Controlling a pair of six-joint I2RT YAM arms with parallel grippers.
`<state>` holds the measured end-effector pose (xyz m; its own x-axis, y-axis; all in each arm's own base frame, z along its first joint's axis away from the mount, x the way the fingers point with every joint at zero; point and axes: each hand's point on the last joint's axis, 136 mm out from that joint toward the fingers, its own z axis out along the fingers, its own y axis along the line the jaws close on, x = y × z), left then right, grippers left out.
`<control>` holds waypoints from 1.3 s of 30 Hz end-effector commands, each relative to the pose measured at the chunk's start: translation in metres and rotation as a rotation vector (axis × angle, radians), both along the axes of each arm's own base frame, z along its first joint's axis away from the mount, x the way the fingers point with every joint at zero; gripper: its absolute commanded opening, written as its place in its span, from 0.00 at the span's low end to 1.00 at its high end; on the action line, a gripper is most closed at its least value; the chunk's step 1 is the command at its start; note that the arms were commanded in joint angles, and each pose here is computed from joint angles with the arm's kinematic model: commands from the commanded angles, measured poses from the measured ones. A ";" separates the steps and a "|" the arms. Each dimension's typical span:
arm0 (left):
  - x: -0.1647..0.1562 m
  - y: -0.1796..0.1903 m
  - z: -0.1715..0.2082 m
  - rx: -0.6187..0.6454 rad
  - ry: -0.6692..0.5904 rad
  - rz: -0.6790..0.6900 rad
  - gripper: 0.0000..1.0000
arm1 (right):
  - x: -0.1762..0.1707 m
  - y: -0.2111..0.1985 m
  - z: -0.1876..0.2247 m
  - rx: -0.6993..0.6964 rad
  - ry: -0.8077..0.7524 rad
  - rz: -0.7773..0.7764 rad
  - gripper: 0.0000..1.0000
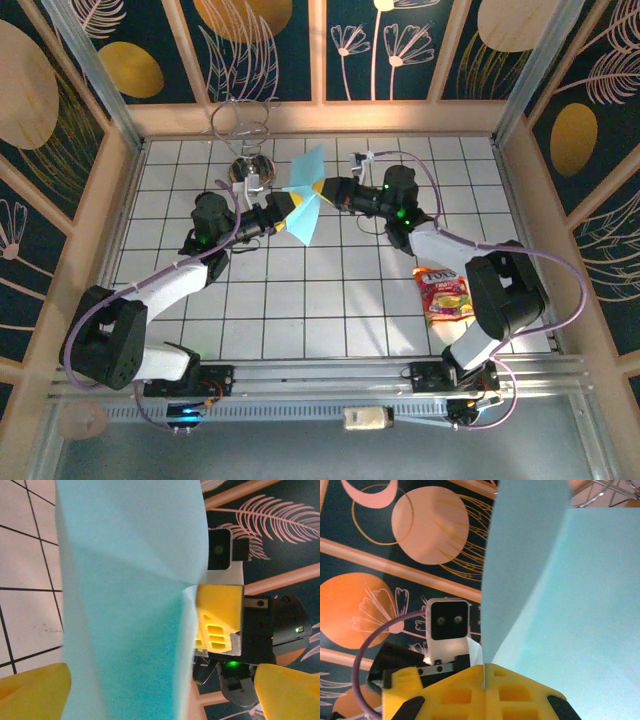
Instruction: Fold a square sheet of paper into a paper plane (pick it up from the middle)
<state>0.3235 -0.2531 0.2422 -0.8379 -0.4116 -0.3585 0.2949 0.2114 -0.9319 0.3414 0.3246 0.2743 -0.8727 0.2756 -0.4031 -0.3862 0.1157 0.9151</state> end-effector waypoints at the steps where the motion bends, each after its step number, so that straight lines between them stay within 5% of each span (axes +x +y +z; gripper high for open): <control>1: -0.005 -0.004 0.027 -0.067 -0.082 -0.051 0.85 | -0.011 0.000 0.014 0.025 -0.017 0.027 0.00; 17: -0.009 -0.006 0.044 -0.103 -0.106 -0.079 0.35 | -0.006 -0.005 0.011 0.016 -0.005 0.022 0.03; 22: -0.004 -0.007 0.038 -0.082 -0.089 -0.070 0.20 | -0.004 -0.007 0.005 -0.014 0.001 0.006 0.13; 28: 0.003 -0.007 0.021 -0.023 -0.073 -0.052 0.09 | 0.011 -0.027 -0.013 -0.101 0.032 -0.101 0.39; 34: 0.021 0.002 -0.020 0.228 -0.057 0.026 0.07 | 0.046 -0.084 -0.050 -0.318 0.089 -0.379 0.51; 39: 0.041 0.046 -0.069 0.652 -0.009 0.173 0.07 | 0.066 -0.122 -0.060 -0.460 0.086 -0.569 0.52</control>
<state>0.3568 -0.2429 0.2174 -0.7837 -0.3498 -0.5133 0.2972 0.5145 -0.8044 0.3960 0.2292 0.2176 -0.7523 0.4930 -0.4370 -0.1424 0.5260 0.8385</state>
